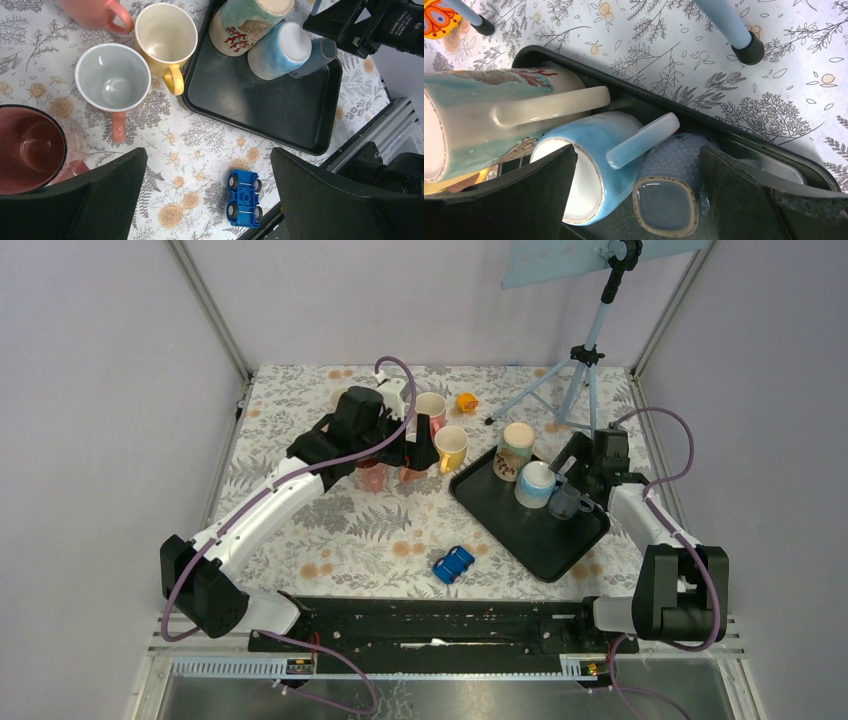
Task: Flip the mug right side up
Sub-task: Move the cup to the tray.
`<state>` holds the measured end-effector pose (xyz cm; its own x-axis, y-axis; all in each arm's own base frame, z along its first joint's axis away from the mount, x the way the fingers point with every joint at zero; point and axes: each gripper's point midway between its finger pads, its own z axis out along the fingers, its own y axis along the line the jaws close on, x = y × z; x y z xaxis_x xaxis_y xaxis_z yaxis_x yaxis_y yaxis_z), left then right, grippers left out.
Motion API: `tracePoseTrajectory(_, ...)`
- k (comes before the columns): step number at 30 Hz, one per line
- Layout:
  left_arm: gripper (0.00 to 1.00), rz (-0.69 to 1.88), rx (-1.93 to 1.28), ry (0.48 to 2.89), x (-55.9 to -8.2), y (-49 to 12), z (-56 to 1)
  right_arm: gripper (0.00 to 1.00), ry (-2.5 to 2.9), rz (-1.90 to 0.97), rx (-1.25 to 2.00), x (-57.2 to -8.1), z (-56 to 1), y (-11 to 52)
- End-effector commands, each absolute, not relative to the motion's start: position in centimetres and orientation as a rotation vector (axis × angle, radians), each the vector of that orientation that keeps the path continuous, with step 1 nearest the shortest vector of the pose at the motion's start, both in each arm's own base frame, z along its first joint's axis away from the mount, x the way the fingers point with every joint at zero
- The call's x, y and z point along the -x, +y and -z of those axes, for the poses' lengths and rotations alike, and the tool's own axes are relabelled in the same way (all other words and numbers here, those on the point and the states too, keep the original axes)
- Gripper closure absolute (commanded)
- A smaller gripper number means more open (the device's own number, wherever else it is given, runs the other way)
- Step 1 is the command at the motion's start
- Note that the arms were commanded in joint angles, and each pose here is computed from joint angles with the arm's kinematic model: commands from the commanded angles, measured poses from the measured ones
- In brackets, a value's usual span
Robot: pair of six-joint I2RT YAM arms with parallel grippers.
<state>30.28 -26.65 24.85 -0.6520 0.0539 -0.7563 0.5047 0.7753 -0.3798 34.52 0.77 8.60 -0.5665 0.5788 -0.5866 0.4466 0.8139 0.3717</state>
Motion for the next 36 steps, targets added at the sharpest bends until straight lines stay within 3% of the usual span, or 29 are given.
tracePoseTrajectory(1,0.01,0.788,-0.426,2.100,-30.1,-27.0,-27.1,0.00,2.250,-0.351,-0.746,-34.0,-9.1,2.2)
tracePoseTrajectory(15,0.01,0.793,-0.428,2.099,-30.0,-27.2,-27.0,0.00,2.252,-0.518,-0.834,-28.4,-8.8,4.9)
tracePoseTrajectory(30,0.01,0.788,-0.422,2.113,-30.0,-27.4,-26.5,0.00,2.414,-0.389,-0.685,-23.7,-6.6,10.2)
tracePoseTrajectory(36,0.01,0.796,-0.422,2.116,-30.0,-27.6,-26.2,0.00,2.459,-0.227,-0.479,-23.7,-6.7,11.1)
